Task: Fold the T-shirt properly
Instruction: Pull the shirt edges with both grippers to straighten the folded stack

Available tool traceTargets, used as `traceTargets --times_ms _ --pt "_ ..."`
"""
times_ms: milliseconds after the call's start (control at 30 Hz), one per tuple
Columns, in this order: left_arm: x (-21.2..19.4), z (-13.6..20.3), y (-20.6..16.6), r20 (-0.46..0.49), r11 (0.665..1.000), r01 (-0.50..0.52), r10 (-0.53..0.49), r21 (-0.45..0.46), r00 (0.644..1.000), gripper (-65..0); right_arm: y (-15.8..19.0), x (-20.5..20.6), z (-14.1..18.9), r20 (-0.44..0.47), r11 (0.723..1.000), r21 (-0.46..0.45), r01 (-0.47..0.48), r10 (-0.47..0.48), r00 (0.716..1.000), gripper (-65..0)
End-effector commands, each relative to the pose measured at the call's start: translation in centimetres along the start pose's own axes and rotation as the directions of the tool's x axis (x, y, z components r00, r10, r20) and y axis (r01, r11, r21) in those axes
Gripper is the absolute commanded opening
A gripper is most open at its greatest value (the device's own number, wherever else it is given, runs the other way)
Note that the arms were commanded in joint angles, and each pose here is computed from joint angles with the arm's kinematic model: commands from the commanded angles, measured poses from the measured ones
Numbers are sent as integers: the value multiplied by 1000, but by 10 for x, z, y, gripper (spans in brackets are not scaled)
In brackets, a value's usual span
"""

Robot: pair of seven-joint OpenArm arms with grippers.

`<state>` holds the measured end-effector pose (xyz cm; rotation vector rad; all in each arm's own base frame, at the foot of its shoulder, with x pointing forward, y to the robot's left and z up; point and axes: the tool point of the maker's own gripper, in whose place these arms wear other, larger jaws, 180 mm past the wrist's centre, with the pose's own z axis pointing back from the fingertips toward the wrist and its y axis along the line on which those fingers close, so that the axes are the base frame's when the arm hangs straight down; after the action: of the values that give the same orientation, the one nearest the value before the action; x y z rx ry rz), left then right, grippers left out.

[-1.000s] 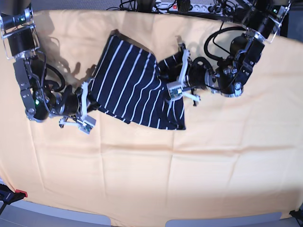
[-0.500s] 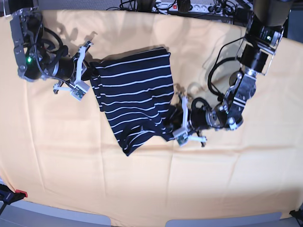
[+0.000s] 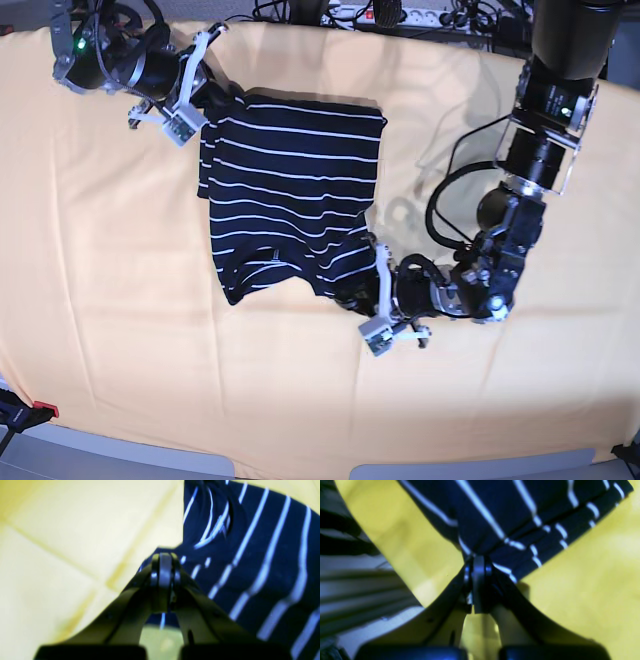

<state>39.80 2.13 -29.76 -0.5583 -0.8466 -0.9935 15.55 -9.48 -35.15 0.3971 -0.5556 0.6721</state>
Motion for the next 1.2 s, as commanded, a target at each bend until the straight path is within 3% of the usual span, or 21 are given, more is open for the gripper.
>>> traceTargets --times_ms 0,100,200,267,333,433,567,667,800,933,1033,1167 --pt "25 14 3 52 1000 28 -27 -6 998 -650 -9 7 7 15 998 -50 -28 29 999 -650" --pt "32 36 -16 40 996 23 -19 -88 999 -650 -40 15 21 43 979 -200 -23 33 999 -650" --pt "42 61 -44 56 978 21 -10 -208 998 -650 -58 38 40 170 963 -267 35 11 985 -650" --pt "41 71 -62 49 961 12 2 -276 999 -650 -54 53 47 255 973 -228 44 16 967 -650" --pt "36 75 -83 49 937 -11 30 -349 998 -650 -37 61 48 296 990 -139 -10 51 954 -650" --pt "22 70 -108 36 910 -51 72 -411 997 -650 -13 70 49 347 996 -31 -89 94 933 -650" --pt "2 57 -136 13 875 -120 143 -469 990 -650 -10 76 50 376 996 -6 -89 85 923 -650" --pt "-20 47 -147 -37 875 -152 151 -459 988 -650 -8 75 42 369 996 18 -87 74 926 -650" --pt "-65 37 -149 -153 912 -160 109 -377 982 -650 -4 61 21 305 995 58 -85 63 950 -650" --pt "-95 29 -156 -176 937 -165 115 -308 978 -650 -7 43 4 214 993 29 -115 106 971 -650" --pt "-113 27 -169 -201 934 -189 131 -303 971 -650 -16 37 2 171 991 -21 -129 131 977 -650" --pt "-112 28 -174 -197 931 -188 130 -313 972 -650 -33 52 5 213 992 -86 -93 109 971 -650"
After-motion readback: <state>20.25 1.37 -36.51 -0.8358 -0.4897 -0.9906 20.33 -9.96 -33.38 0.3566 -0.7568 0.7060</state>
